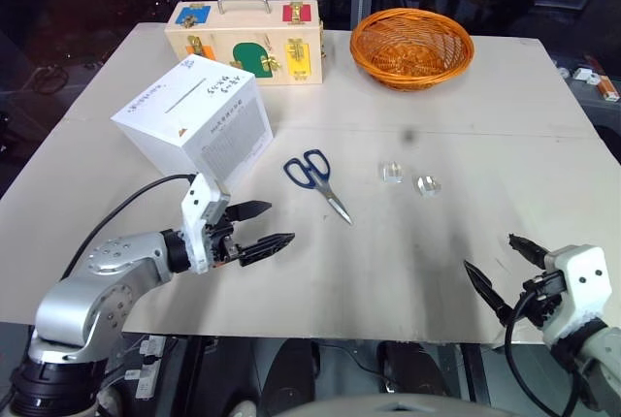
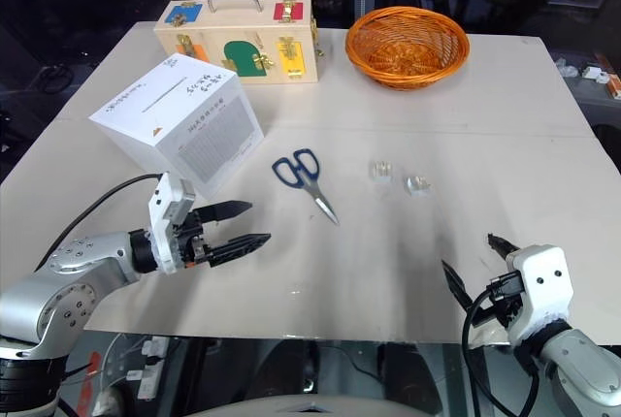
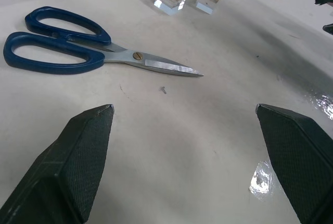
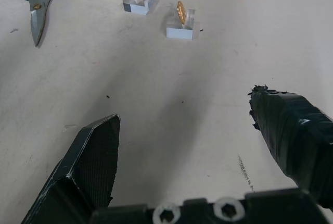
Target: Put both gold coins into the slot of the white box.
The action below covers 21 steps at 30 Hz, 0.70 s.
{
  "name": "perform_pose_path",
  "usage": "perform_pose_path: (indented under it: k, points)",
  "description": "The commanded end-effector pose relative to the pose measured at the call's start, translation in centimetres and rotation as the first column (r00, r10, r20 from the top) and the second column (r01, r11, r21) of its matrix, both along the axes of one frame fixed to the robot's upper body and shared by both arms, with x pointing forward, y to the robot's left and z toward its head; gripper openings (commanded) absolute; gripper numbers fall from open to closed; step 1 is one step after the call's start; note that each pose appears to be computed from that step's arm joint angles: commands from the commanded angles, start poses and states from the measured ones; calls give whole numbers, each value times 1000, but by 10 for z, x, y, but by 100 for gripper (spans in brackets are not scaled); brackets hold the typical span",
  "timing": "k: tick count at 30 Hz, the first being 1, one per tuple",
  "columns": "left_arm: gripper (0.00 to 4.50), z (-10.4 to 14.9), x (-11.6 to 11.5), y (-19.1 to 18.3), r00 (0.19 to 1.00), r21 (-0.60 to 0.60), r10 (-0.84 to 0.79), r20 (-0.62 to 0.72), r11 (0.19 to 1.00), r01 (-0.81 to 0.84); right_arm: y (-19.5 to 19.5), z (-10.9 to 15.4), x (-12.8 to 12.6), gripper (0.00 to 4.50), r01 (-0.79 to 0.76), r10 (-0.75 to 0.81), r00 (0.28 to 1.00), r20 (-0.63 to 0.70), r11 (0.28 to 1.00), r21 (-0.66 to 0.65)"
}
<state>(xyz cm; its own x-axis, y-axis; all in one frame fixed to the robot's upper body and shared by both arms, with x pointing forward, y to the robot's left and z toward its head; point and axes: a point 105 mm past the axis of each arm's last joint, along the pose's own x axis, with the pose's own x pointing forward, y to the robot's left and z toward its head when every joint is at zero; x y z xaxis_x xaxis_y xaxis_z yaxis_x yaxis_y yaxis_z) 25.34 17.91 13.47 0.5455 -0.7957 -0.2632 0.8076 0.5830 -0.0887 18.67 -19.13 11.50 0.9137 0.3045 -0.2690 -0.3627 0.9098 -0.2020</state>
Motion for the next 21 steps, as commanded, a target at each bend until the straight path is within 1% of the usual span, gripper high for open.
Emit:
perform_pose_path:
  k: [1,2,4,7,9,13,14,18,21]
  points:
    - [446,23,0,-11,996,-36,-57,67,998,59,5,15,6,450,15,-13,998,67,1000,-16]
    - [446,30,1,-17,994,-60,-85,74,994,90,6,20,12,450,32,-31,996,88,999,-14]
    - [446,40,1,-24,988,-87,-126,84,987,133,11,24,19,450,41,-38,995,91,999,-33]
    - [446,43,0,-28,983,-73,-160,93,983,167,31,28,27,450,-27,26,996,83,1000,13]
    - [446,43,0,-28,982,-69,-163,92,983,170,39,29,29,450,-58,56,995,86,998,19]
    - [446,40,2,-25,984,-56,-154,86,986,159,59,29,26,450,-181,180,980,90,983,-1]
    - [446,36,1,-23,985,-48,-154,78,986,158,63,30,26,450,-202,200,976,89,979,13]
    - [446,19,-6,-12,986,-2,-162,50,987,162,77,26,36,450,-256,253,965,76,966,38]
    - [446,20,-7,-7,987,-7,-149,61,989,150,86,25,45,450,-293,290,955,63,955,42]
